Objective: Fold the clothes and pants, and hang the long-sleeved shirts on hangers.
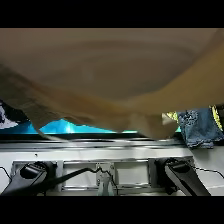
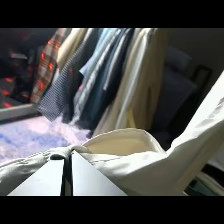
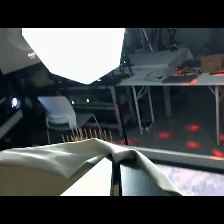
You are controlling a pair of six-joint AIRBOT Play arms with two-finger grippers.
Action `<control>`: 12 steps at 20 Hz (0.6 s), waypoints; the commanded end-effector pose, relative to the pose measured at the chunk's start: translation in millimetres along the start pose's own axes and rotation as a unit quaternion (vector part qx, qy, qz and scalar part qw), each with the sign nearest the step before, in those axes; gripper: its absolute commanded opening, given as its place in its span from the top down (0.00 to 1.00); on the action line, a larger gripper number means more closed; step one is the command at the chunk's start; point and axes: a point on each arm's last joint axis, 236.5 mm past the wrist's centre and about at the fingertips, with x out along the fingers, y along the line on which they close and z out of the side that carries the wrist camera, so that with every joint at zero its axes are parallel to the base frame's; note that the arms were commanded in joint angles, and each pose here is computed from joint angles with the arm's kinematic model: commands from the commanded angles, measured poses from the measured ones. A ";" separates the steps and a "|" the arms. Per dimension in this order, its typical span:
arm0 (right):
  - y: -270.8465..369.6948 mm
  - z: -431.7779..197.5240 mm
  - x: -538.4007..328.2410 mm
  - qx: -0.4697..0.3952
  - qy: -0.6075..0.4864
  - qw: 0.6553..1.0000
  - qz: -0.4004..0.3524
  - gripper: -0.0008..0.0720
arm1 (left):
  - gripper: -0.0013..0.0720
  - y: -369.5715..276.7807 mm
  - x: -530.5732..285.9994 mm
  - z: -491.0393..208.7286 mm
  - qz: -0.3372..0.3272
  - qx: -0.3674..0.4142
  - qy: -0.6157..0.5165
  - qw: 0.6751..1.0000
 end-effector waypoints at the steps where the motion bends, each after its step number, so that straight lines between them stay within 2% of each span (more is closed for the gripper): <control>1: -8.0 -27.5 13.4 0.003 0.067 0.998 -0.006 0.97 | 0.97 8.8 5.3 -20.3 0.015 -0.030 0.044 0.998; 5: -49.8 -96.3 89.2 0.025 0.200 0.979 -0.022 0.97 | 0.97 71.2 64.1 -93.7 0.093 -0.038 0.185 0.978; 9: -106.6 -194.7 185.1 0.059 0.327 0.942 -0.035 0.97 | 0.97 173.0 130.8 -204.2 0.207 -0.016 0.347 0.915; 12: -153.2 -274.6 254.6 0.056 0.377 0.924 -0.038 0.97 | 0.97 247.8 182.4 -254.0 0.271 0.049 0.379 0.883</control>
